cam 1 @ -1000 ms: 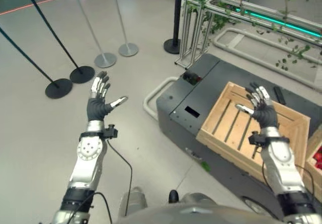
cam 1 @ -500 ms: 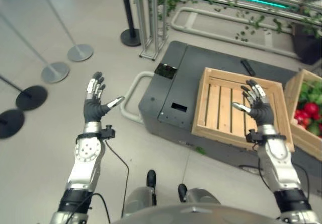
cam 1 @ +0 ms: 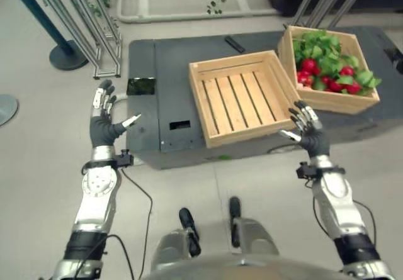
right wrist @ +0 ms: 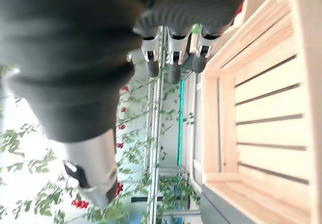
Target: Pick up the fruits from the basket on one side to the basket on the other side
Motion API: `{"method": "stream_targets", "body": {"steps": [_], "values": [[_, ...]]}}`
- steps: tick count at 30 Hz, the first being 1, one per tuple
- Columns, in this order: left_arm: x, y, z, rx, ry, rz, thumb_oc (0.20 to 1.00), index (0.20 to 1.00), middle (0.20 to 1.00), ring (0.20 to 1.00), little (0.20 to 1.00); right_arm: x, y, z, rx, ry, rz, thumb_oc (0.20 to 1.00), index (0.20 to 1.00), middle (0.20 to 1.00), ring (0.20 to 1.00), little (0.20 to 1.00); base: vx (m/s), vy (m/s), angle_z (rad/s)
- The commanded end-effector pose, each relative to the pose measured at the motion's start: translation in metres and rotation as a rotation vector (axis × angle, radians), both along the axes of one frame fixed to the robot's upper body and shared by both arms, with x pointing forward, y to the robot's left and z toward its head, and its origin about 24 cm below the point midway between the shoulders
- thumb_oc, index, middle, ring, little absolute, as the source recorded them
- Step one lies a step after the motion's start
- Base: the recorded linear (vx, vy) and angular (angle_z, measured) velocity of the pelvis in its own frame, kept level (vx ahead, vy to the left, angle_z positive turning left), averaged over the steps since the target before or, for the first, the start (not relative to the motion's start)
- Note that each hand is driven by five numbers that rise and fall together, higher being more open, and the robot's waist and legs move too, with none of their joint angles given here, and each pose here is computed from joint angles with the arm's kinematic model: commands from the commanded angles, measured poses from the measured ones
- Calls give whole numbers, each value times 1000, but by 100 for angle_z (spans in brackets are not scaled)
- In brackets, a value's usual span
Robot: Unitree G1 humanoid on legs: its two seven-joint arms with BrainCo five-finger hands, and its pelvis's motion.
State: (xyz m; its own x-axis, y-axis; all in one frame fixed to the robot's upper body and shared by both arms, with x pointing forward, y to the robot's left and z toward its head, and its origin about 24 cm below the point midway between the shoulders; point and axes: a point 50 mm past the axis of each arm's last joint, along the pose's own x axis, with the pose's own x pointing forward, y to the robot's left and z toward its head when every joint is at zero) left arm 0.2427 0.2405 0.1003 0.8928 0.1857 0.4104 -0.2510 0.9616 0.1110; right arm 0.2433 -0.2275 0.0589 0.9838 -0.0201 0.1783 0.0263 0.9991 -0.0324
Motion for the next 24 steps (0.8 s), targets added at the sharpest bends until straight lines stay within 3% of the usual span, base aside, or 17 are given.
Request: {"method": "stream_targets", "body": {"steps": [1, 9, 17, 24], "values": [[-12, 9, 15, 70, -86, 22, 1000, 1000, 1000, 1000, 1000, 7, 0, 19, -62, -88, 31, 1000, 1000, 1000, 1000, 1000, -19, -90, -31], [-9, 0, -9, 8, 10, -39, 1000, 1000, 1000, 1000, 1000, 2, -11, 12, -87, -37, 24, 1000, 1000, 1000, 1000, 1000, 38, -179, -60], [-2, -17, -21, -41, 62, -114, 1000, 1000, 1000, 1000, 1000, -9, -24, 15, -65, -58, -37, 1000, 1000, 1000, 1000, 1000, 28, -243, 21], [-2, -21, -21, -49, 53, -106, 1000, 1000, 1000, 1000, 1000, -3, -22, 19, -59, -81, -45, 1000, 1000, 1000, 1000, 1000, 43, 42, 3]]}}
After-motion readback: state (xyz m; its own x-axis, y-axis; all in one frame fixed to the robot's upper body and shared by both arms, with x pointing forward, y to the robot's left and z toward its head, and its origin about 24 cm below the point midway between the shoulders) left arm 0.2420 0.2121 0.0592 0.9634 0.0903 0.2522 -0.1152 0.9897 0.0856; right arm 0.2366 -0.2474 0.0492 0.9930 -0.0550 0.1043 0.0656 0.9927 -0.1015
